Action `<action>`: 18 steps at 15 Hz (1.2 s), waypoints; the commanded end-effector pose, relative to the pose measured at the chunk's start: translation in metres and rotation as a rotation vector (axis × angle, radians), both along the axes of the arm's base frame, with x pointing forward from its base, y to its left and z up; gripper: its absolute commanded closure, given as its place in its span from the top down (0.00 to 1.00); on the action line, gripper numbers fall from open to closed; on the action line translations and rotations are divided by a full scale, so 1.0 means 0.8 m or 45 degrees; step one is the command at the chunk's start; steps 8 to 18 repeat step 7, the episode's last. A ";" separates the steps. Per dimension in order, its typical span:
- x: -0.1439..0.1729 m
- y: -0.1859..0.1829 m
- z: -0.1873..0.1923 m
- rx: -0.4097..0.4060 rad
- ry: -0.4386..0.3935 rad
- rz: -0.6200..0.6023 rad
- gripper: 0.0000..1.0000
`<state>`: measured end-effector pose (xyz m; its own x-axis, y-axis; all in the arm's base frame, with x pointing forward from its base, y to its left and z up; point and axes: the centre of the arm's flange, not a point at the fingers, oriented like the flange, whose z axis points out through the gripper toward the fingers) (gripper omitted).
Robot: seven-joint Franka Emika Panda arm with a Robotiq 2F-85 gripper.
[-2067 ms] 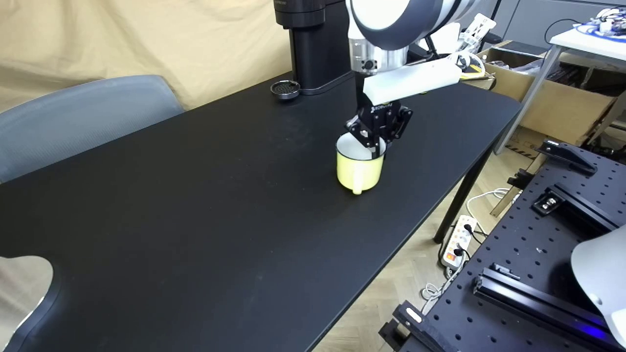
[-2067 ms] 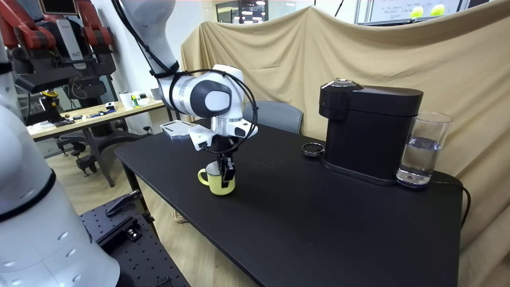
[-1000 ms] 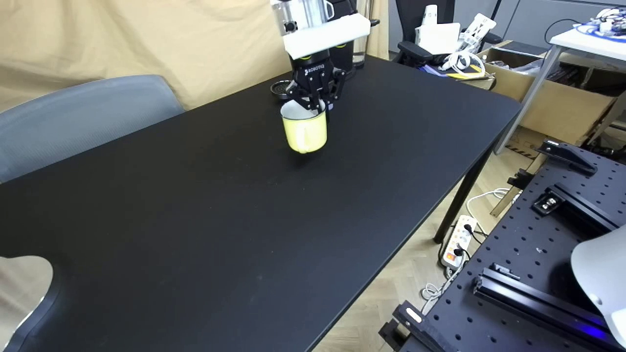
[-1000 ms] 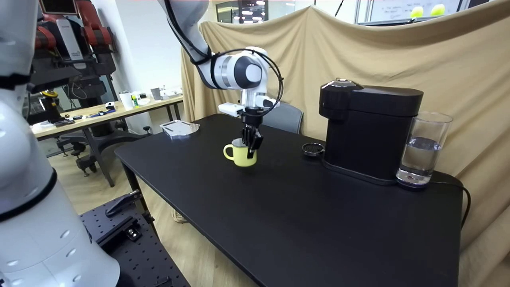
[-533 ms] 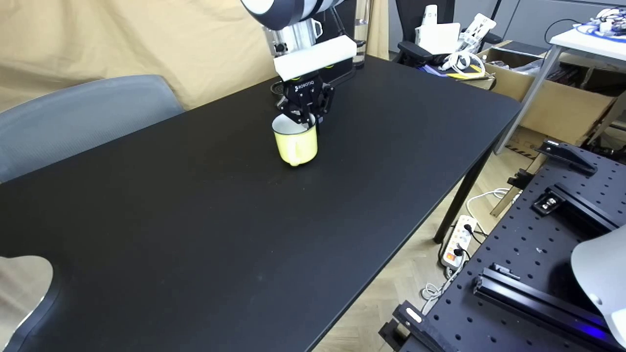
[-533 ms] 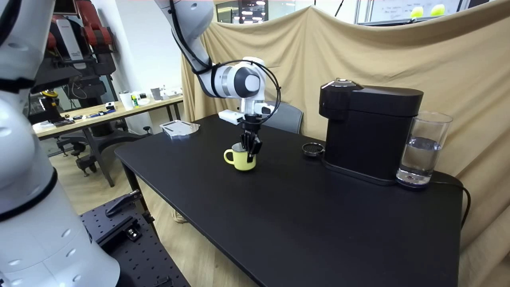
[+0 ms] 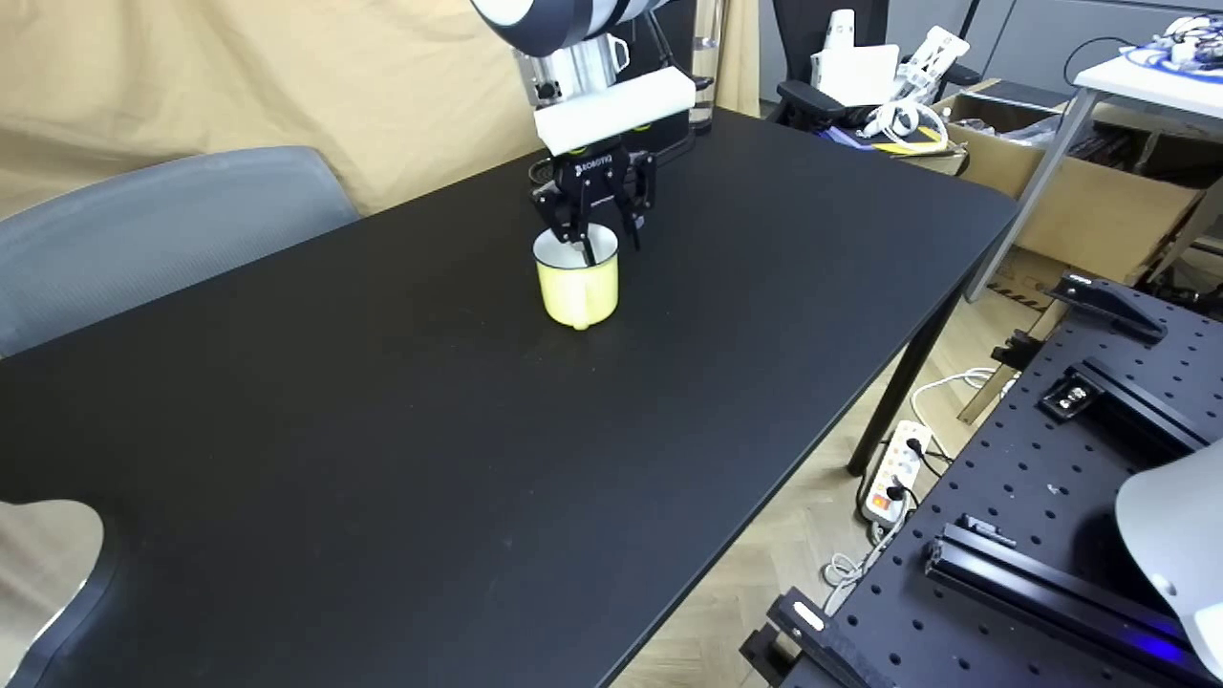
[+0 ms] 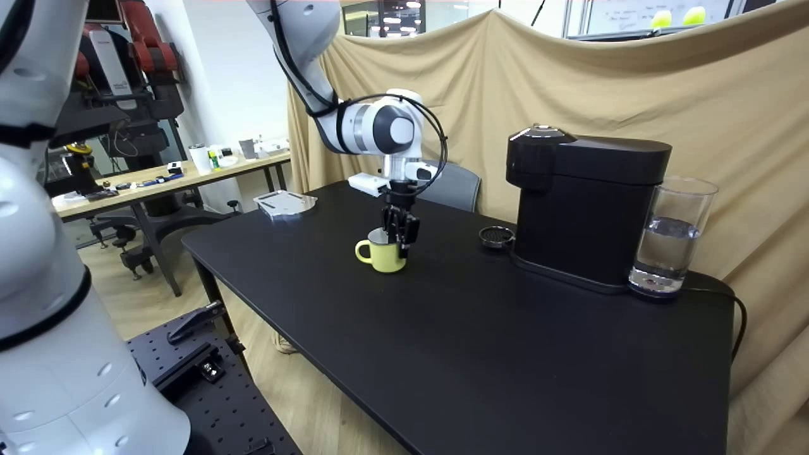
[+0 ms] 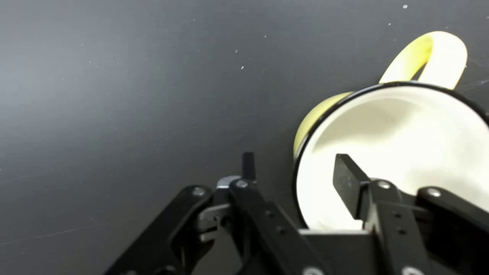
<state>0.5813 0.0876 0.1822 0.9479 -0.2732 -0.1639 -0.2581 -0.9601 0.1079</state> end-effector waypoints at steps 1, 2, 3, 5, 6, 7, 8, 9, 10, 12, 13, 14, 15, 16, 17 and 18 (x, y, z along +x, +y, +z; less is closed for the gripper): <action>-0.007 0.004 0.023 0.002 0.026 -0.014 0.89; -0.011 0.006 0.029 -0.005 0.033 -0.008 0.95; -0.017 0.008 0.037 -0.005 0.036 0.005 0.99; -0.028 0.011 0.056 -0.013 0.050 0.012 1.00; -0.035 0.013 0.067 -0.015 0.052 0.020 1.00; -0.042 0.014 0.077 -0.021 0.071 0.032 1.00; -0.042 0.014 0.077 -0.021 0.071 0.032 1.00; -0.042 0.014 0.077 -0.021 0.071 0.032 1.00; -0.042 0.014 0.077 -0.021 0.071 0.032 1.00; -0.042 0.014 0.077 -0.021 0.071 0.032 1.00; -0.042 0.014 0.077 -0.021 0.071 0.032 1.00; -0.042 0.014 0.077 -0.021 0.071 0.032 1.00; -0.042 0.014 0.077 -0.021 0.071 0.032 1.00; -0.042 0.014 0.077 -0.021 0.071 0.032 1.00; -0.042 0.014 0.077 -0.021 0.071 0.032 1.00; -0.042 0.014 0.077 -0.021 0.071 0.032 1.00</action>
